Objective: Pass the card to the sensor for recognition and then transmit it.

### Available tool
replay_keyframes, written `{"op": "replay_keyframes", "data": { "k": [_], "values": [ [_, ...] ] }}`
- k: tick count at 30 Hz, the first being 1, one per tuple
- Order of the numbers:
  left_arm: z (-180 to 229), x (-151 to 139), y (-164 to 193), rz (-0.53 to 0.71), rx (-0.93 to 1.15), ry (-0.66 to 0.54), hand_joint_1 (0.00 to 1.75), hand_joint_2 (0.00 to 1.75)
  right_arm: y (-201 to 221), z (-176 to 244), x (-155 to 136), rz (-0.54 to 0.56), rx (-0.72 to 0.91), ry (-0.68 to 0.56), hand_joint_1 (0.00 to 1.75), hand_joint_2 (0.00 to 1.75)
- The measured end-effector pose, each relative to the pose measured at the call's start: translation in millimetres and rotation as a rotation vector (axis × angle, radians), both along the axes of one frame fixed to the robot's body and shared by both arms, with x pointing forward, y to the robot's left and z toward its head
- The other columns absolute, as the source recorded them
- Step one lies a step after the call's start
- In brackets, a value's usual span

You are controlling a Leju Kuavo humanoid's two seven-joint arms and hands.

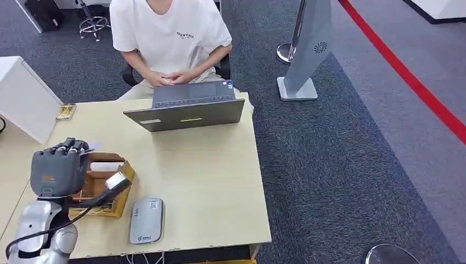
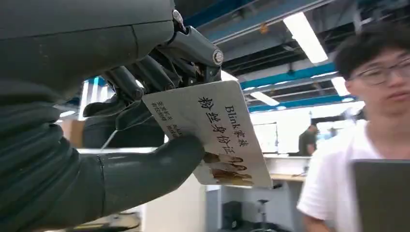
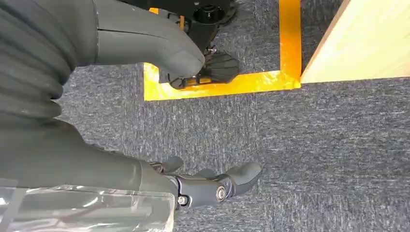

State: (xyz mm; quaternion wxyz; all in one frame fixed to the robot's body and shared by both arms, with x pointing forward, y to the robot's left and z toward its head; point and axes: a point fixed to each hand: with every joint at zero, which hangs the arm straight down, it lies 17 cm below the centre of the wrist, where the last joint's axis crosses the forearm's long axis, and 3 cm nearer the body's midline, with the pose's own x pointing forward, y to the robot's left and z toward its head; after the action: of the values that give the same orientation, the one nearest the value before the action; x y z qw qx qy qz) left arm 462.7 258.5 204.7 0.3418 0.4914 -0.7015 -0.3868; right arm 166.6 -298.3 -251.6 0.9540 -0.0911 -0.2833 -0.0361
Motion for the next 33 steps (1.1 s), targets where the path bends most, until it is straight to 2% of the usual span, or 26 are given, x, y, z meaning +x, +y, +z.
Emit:
{"op": "replay_keyframes", "data": {
  "k": [7, 12, 20, 33],
  "values": [
    [7, -28, -48, -0.108, 0.011, -0.023, 1.75, 1.75, -1, -1, -4, -0.013, 0.0, 0.002, 0.0, 1.75],
    [-9, -45, -66, -0.151, 0.01, 0.012, 1.75, 1.75, -1, -1, -5, -0.02, 0.0, 0.002, 0.0, 1.75],
    [-41, -65, -72, -0.163, 0.005, 0.086, 1.75, 1.75, -1, -1, -6, -0.022, -0.004, 0.004, 0.0, 1.75],
    [-76, -81, -76, -0.156, -0.02, 0.164, 1.75, 1.75, -1, -1, -6, -0.021, -0.004, 0.004, 0.0, 1.75]
  ]
}}
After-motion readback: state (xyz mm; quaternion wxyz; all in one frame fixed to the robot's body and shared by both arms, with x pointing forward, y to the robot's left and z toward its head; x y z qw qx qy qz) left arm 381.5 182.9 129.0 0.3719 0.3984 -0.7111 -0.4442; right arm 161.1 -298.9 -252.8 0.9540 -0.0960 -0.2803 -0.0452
